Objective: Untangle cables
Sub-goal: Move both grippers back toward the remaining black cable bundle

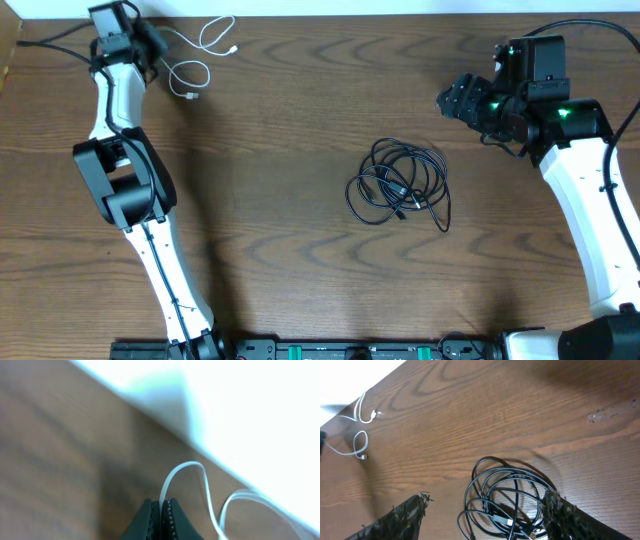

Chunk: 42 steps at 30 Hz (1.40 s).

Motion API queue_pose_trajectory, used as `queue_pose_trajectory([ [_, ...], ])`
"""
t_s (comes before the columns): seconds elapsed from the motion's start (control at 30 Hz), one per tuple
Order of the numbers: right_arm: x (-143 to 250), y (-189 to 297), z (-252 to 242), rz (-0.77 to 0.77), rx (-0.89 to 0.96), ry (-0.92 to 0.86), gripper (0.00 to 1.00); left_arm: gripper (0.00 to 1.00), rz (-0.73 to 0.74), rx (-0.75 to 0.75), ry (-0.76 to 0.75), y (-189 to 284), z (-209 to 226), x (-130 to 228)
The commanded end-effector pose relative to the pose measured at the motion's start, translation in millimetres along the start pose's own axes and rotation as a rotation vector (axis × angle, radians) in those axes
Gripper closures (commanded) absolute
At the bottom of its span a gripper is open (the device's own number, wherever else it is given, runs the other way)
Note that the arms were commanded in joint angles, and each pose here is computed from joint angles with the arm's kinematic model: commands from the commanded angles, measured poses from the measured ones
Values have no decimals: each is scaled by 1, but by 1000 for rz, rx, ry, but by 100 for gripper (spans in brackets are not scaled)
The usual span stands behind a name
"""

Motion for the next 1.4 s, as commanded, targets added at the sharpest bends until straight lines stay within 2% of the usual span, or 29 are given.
queue_pose_trajectory([
  [0.0,1,-2,2,-1,2,20,28,92,-192,-9,-23,27,13,-58],
  [0.2,0,-1,0,-18,18,19,28,93,-370,-31,-11,48,37,-97],
  [0.3,0,-1,0,-18,18,20,28,92,-382,-55,6,50,54,-99],
  [0.4,-1,-1,1,-22,14,20,28,83,-332,-73,12,45,64,-89],
  [0.47,-1,-1,2,-26,9,21,29,61,-297,-81,-6,42,66,-83],
  [0.53,-2,-1,2,-28,7,17,29,46,-265,-89,-37,41,67,-78],
  [0.57,-2,-1,2,-27,7,14,29,32,-257,-91,-49,41,67,-76],
  [0.6,-2,-1,2,-28,7,14,29,25,-251,-92,-54,41,67,-76],
  [0.8,-1,-1,1,-22,13,13,25,25,-241,-86,-53,60,62,-87],
  [0.9,0,-1,1,-20,16,14,22,24,-222,-24,-60,85,48,-98],
  [0.97,-1,-1,1,-20,16,45,21,11,-167,97,-67,107,27,-100],
  [1.0,0,-1,1,-20,16,59,20,9,-123,170,-61,118,16,-98],
  [1.03,0,-1,0,-16,21,73,13,7,-26,320,-44,136,-6,-89],
  [1.1,2,-1,-2,-5,31,70,11,7,123,483,-3,156,-31,-70],
  [1.23,9,-1,-10,38,75,78,7,7,426,603,82,170,-70,-22],
  [1.37,18,1,-21,99,141,157,1,7,669,655,-36,183,-112,28],
])
Point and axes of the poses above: each gripper's point midway between its finger pads, its own y axis back along the fingers, its own z axis along the line the jaws close on, x = y × z, the point moved 8 cm from there along y, back along the fingers, and after that the axes turned 15 degrees about -y, right-handed, at the moved point
